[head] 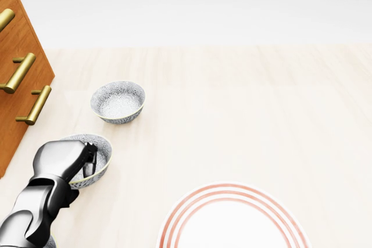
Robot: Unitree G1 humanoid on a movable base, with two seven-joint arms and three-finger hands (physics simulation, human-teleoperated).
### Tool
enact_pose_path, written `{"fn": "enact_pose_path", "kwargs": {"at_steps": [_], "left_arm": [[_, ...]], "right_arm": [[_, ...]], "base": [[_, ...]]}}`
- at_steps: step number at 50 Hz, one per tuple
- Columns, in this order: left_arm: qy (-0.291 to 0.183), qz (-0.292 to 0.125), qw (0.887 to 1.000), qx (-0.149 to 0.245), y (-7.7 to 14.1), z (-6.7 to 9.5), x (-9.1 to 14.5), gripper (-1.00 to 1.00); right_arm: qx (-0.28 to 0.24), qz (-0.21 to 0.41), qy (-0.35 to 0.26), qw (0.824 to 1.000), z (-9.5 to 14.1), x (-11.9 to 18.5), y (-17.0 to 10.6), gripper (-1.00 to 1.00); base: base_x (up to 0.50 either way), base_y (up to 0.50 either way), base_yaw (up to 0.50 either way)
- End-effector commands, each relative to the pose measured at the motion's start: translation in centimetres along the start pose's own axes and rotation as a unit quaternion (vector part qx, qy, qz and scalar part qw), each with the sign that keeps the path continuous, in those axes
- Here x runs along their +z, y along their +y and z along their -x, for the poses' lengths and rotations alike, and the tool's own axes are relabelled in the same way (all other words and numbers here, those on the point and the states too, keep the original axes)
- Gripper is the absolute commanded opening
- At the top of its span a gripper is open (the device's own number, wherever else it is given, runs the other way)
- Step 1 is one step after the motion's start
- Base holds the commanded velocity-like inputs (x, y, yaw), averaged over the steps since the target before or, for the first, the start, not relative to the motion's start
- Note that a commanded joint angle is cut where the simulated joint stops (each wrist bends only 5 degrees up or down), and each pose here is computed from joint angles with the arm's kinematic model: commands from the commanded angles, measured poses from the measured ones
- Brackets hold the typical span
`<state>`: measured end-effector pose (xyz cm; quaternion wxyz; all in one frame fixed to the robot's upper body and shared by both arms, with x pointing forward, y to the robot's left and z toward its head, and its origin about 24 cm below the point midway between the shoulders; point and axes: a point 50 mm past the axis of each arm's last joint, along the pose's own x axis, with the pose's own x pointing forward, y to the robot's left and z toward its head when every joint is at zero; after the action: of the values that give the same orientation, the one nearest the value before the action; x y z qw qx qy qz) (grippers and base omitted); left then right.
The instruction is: Put the bowl in the middle on the plate.
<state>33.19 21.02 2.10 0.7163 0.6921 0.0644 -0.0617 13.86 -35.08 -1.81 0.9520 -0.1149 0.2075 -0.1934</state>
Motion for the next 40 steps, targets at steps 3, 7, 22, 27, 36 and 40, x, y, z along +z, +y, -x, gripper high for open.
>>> {"fn": "enact_pose_path", "kwargs": {"at_steps": [3, 7, 22, 27, 36, 40], "left_arm": [[-0.023, 0.025, 0.999, 0.032, 1.3, 1.2, 1.2, -1.0], [-0.027, 0.036, 0.998, 0.033, 1.5, 1.6, 1.5, -1.0], [-0.053, 0.051, 0.995, 0.068, 3.2, 2.4, 3.0, -1.0], [-0.076, 0.062, 0.992, 0.079, 4.4, 3.6, 4.2, -1.0], [-0.111, 0.086, 0.986, 0.085, 5.9, 5.5, 5.9, -1.0], [-0.116, 0.094, 0.984, 0.094, 6.4, 5.5, 6.1, -1.0]], "right_arm": [[0.022, 0.002, 0.035, 0.999, 0.4, -1.7, 0.8, 1.0], [0.022, 0.003, 0.035, 0.999, 0.4, -1.7, 0.8, 1.0], [0.021, 0.004, 0.041, 0.999, 0.4, -1.9, 0.8, 1.0], [0.022, 0.005, 0.042, 0.999, 0.3, -1.9, 0.9, 1.0], [0.022, 0.006, 0.044, 0.999, 0.3, -2.0, 0.9, 1.0], [0.022, 0.006, 0.049, 0.999, 0.2, -2.2, 1.0, 1.0]], "base": [[0.0, 0.0, 0.0], [0.0, 0.0, 0.0], [0.0, 0.0, 0.0], [0.0, 0.0, 0.0], [0.0, 0.0, 0.0], [0.0, 0.0, 0.0]]}}
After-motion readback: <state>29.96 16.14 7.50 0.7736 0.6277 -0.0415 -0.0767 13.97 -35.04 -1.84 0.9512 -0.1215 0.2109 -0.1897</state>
